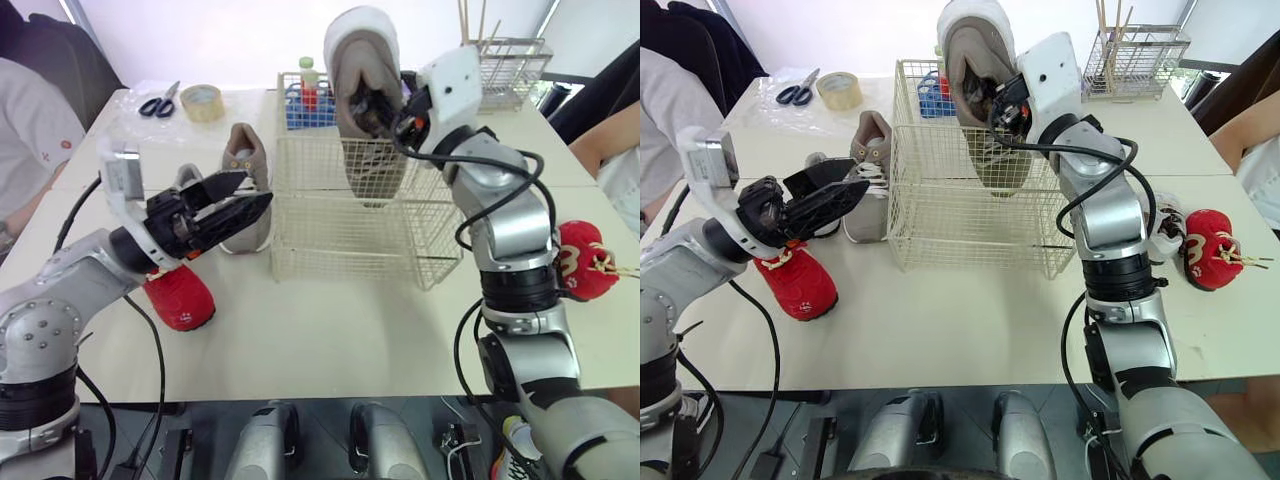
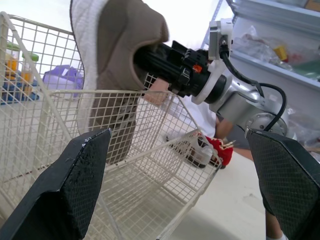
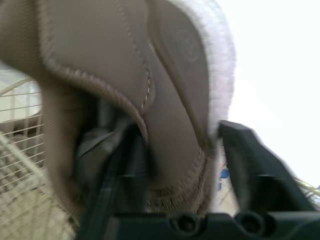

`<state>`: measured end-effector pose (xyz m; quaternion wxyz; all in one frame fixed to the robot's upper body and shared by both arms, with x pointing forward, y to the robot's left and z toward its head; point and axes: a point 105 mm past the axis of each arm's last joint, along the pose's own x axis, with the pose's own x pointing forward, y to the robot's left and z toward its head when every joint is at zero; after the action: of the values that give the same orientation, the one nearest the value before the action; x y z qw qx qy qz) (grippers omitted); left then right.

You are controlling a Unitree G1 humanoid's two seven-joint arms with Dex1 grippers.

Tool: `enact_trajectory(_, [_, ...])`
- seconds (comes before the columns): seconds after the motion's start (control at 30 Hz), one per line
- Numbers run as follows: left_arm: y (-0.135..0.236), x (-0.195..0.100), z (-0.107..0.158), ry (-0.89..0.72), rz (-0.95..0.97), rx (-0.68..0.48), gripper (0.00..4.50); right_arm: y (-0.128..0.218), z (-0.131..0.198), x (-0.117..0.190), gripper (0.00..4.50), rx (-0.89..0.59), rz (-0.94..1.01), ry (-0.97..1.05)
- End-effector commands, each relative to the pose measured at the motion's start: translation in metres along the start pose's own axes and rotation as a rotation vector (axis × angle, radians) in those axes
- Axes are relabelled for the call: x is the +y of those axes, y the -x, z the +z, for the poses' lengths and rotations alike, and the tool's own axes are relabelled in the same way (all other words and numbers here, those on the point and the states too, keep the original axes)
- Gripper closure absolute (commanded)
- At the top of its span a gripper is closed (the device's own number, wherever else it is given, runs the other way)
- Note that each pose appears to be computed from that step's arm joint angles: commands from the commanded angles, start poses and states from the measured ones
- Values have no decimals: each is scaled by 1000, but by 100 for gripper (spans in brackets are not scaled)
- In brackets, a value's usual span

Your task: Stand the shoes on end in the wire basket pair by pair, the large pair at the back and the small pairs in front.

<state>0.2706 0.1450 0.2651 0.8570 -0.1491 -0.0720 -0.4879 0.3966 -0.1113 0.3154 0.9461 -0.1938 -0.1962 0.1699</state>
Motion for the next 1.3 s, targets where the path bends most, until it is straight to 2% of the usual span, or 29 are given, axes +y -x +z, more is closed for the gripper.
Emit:
enact_trajectory(0.03, [1, -5, 7, -35, -3, -34, 0, 3, 25, -8, 432, -84, -42, 22])
enact_trajectory(0.07, [2, -5, 6, -33, -2, -34, 0, 4, 28, -8, 446, -90, -47, 23])
enact_trajectory(0.17, [4, -5, 4, -28, 2, -36, 0, 10, 38, -15, 446, -116, -109, 41])
enact_trajectory(0.43, [-3, 1, -1, -10, -8, -47, 0, 32, 56, -61, 446, -126, -397, -33])
enact_trajectory(0.77, [-11, 8, -4, -6, -27, -52, 0, 49, 26, -76, 446, -18, -516, -122])
enact_trajectory(0.97, [-11, 9, -4, -5, -26, -55, 0, 56, -10, -77, 446, 110, -548, -157])
enact_trajectory(1.1, [-9, 10, -5, -4, -18, -57, 0, 60, -17, -75, 282, 141, -550, -165])
enact_trajectory(1.13, [-9, 10, -5, -3, -17, -58, 0, 60, -17, -75, 209, 144, -548, -162])
enact_trajectory(1.2, [-9, 10, -5, -2, -16, -58, 0, 61, -15, -73, 132, 137, -537, -143])
enact_trajectory(1.27, [-8, 11, -6, 0, -14, -57, 0, 61, -6, -71, 24, 106, -510, -94])
enact_trajectory(1.3, [-8, 11, -6, 1, -13, -56, 0, 62, 0, -68, 4, 85, -486, -55])
